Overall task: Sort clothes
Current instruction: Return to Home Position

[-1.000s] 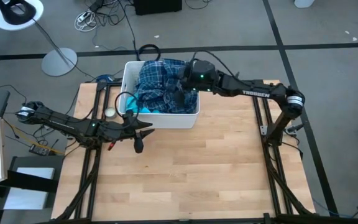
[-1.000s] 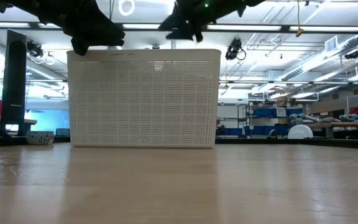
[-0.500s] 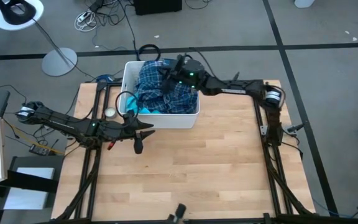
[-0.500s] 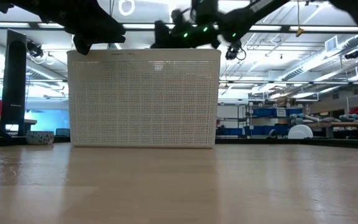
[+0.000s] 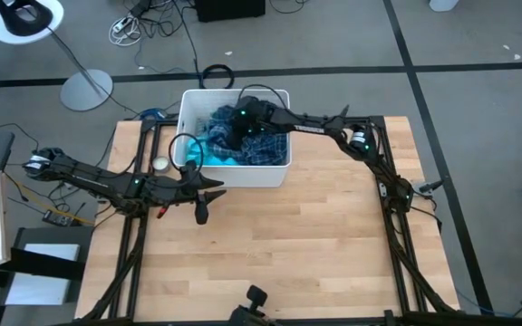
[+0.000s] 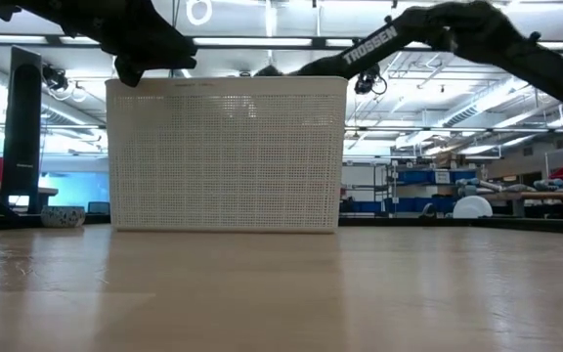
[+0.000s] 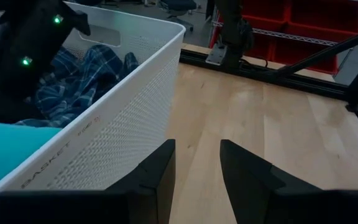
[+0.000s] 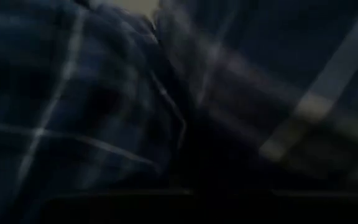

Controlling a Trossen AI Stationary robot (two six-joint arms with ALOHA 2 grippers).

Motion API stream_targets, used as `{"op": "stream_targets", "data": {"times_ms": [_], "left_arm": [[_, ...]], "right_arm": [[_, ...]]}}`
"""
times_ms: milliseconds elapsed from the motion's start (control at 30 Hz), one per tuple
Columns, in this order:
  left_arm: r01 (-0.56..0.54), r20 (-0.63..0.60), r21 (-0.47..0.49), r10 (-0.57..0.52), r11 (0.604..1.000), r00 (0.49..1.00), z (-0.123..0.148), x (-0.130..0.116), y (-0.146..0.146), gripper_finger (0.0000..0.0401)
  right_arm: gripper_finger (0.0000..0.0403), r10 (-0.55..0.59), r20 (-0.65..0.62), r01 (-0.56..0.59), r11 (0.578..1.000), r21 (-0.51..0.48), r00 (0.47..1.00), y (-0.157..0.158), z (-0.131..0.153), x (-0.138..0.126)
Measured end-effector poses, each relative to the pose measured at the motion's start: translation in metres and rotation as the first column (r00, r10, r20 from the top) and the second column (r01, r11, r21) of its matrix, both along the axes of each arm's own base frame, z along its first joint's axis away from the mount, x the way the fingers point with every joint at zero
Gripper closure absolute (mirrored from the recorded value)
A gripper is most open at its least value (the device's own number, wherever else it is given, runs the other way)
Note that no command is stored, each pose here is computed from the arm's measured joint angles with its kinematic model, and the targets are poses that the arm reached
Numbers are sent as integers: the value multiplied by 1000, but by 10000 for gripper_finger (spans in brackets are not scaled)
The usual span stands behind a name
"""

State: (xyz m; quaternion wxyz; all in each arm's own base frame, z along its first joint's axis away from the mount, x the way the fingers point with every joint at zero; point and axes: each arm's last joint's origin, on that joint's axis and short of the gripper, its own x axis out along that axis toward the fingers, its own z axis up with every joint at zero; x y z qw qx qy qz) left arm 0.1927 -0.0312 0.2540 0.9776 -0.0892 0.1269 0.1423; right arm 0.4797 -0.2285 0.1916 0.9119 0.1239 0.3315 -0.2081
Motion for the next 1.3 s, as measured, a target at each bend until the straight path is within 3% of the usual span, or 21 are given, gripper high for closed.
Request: {"op": "stream_targets", "data": {"times_ms": [200,333,433,567,733,933,1067,1300], "left_arm": [[9,-2,-3,-9,1000,1000,0,0,0,270],[15,-2,-5,-15,1000,1000,0,0,-1,270],[15,-1,-7,-15,1000,1000,0,0,-1,270],[14,-1,-8,-14,1000,1000,0,0,-1,270],[12,13,-10,-12,1000,1000,1,0,-1,270],[10,33,-11,-10,1000,999,3,1,-1,270],[11,32,-8,-11,1000,999,3,1,-1,270],[40,-12,135,-39,990,999,3,1,0,270]], "right_arm": [[401,-19,-3,19,998,68,1000,0,-5,-1],[401,26,25,-29,993,111,999,2,5,-4],[401,33,49,-39,992,118,998,5,25,-10],[401,53,104,-62,994,86,993,15,75,-25],[398,82,157,-87,996,26,984,30,139,-55],[388,101,155,-106,994,20,983,63,203,-105],[388,84,110,-90,995,46,990,86,230,-140],[391,117,-101,-102,984,148,988,125,253,-212]]}}
